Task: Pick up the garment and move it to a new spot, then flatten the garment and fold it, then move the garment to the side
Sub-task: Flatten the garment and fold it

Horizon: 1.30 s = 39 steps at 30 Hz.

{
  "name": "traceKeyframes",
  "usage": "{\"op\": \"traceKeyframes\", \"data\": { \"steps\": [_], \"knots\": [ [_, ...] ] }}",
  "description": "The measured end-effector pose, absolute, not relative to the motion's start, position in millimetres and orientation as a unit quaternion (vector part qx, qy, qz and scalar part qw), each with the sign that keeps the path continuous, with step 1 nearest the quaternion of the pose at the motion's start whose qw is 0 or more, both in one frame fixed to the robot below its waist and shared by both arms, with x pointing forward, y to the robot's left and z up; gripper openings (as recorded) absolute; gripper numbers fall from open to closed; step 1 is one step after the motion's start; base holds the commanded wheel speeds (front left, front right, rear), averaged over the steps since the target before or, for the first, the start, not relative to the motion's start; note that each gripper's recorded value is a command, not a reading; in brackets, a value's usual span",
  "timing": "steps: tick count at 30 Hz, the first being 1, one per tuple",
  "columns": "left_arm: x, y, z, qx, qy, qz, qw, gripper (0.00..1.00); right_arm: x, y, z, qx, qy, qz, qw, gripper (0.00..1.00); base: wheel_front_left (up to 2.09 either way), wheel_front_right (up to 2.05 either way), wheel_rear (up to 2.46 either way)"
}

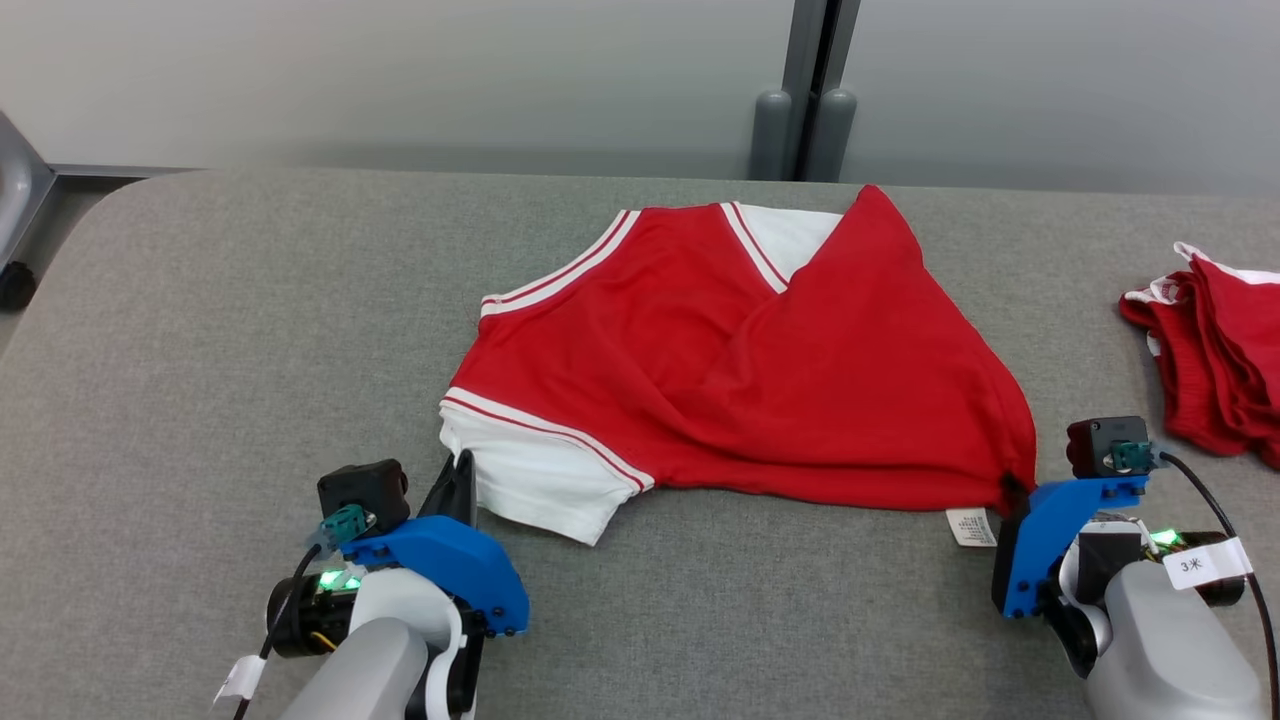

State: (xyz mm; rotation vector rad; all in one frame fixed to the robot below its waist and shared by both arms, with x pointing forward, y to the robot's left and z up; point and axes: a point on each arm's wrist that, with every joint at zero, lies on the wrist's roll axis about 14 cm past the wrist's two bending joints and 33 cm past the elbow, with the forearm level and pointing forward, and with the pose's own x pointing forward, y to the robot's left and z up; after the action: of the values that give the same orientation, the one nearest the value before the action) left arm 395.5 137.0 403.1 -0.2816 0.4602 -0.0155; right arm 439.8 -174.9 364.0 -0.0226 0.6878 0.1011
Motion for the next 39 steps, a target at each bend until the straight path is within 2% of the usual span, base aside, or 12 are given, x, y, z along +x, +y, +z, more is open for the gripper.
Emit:
{"op": "traceKeyframes", "data": {
  "steps": [4, 7, 13, 17, 22, 23, 25, 30, 35, 39],
  "knots": [
    [399.4, 137.4, 416.2, -0.136, 0.203, -0.013, 0.970, 0.00, 444.7, -173.5, 376.9, 0.000, 0.303, 0.049, 0.952, 0.00, 0.00, 0.00, 0.00],
    [408.0, 135.7, 444.5, -0.145, 0.154, -0.026, 0.977, 0.00, 457.2, -162.5, 406.9, 0.029, 0.245, 0.055, 0.968, 0.00, 0.00, 0.00, 0.00],
    [421.9, 134.5, 521.3, -0.171, 0.040, -0.050, 0.983, 0.00, 470.9, -150.4, 476.1, 0.061, 0.135, 0.077, 0.986, 0.00, 0.00, 0.00, 0.00],
    [418.5, 129.9, 582.0, -0.171, -0.046, -0.078, 0.981, 0.00, 467.5, -159.8, 536.6, 0.064, 0.043, 0.086, 0.993, 0.00, 0.00, 0.00, 0.00],
    [405.1, 126.8, 658.7, -0.180, -0.147, -0.108, 0.967, 0.00, 441.3, -175.9, 610.6, 0.063, -0.061, 0.092, 0.992, 0.00, 0.00, 0.00, 0.00],
    [405.1, 126.8, 658.7, -0.180, -0.147, -0.108, 0.967, 0.00, 441.3, -175.9, 610.6, 0.063, -0.061, 0.092, 0.992, 0.00, 0.00, 0.00, 0.00],
    [389.6, 126.2, 703.0, -0.184, -0.205, -0.125, 0.953, 0.00, 414.9, -188.3, 652.5, 0.055, -0.117, 0.087, 0.988, 0.00, 0.00, 0.00, 0.00],
    [356.8, 120.5, 766.7, -0.178, -0.286, -0.162, 0.927, 0.00, 364.9, -205.6, 709.6, 0.034, -0.191, 0.069, 0.979, 0.00, 0.00, 0.00, 0.00],
    [336.3, 112.0, 804.1, -0.162, -0.323, -0.195, 0.912, 0.00, 332.7, -218.2, 737.2, 0.011, -0.221, 0.043, 0.974, 0.00, 0.00, 0.00, 0.00],
    [348.5, 105.8, 798.4, -0.152, -0.298, -0.203, 0.920, 0.00, 333.5, -226.5, 731.4, 0.007, -0.202, 0.028, 0.979, 0.00, 0.00, 0.00, 0.00]
  ]
}}
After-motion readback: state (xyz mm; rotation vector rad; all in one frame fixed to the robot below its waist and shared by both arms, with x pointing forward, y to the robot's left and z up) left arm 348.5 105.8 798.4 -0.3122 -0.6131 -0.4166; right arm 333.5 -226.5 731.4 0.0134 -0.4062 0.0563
